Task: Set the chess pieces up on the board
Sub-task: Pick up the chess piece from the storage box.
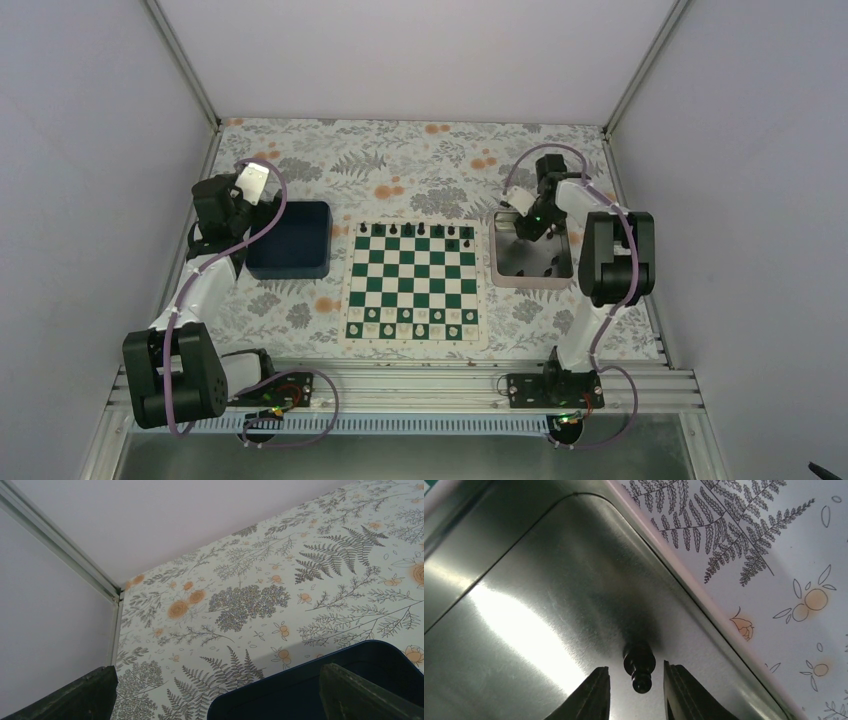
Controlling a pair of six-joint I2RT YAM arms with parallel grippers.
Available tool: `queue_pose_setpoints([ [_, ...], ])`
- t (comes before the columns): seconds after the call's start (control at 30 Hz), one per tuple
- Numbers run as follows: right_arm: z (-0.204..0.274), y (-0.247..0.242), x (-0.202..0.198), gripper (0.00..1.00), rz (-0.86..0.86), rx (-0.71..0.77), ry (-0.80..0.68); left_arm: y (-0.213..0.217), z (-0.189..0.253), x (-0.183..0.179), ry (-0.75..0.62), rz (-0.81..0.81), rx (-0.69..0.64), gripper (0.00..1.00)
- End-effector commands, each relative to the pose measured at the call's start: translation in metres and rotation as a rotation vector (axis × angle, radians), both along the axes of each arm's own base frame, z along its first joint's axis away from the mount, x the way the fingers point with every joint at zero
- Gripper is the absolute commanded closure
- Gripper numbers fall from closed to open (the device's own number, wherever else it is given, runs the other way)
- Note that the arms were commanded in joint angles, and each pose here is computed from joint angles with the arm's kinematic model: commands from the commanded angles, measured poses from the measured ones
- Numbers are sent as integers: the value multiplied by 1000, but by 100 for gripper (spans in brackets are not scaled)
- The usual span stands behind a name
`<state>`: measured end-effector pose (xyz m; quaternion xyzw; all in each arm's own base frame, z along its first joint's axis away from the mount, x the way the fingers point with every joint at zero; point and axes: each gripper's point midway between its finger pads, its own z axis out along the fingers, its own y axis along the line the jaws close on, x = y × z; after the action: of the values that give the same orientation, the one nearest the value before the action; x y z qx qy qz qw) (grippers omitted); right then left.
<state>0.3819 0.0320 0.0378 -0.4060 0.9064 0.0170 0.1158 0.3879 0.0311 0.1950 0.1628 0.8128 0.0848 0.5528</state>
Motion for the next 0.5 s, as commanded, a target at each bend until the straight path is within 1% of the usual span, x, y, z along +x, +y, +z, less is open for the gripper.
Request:
queue_pose_setpoints([
  [0.0,0,2,10,75,2,17,-22,-2,8,1,-21,-13,-8,0],
  [0.13,4,3,11,89,4,22,-30,-2,7,0,-21,-13,-8,0],
  [0.2,10,3,11,92,5,25,-36,-2,9,1,-24,-13,-8,0],
  [0.33,35,8,11,94,15,25,-72,-2,9,0,-25,-14,-9,0],
  [0.47,72,36,7,95,68,24,-118,-2,9,0,-24,-16,-11,0],
])
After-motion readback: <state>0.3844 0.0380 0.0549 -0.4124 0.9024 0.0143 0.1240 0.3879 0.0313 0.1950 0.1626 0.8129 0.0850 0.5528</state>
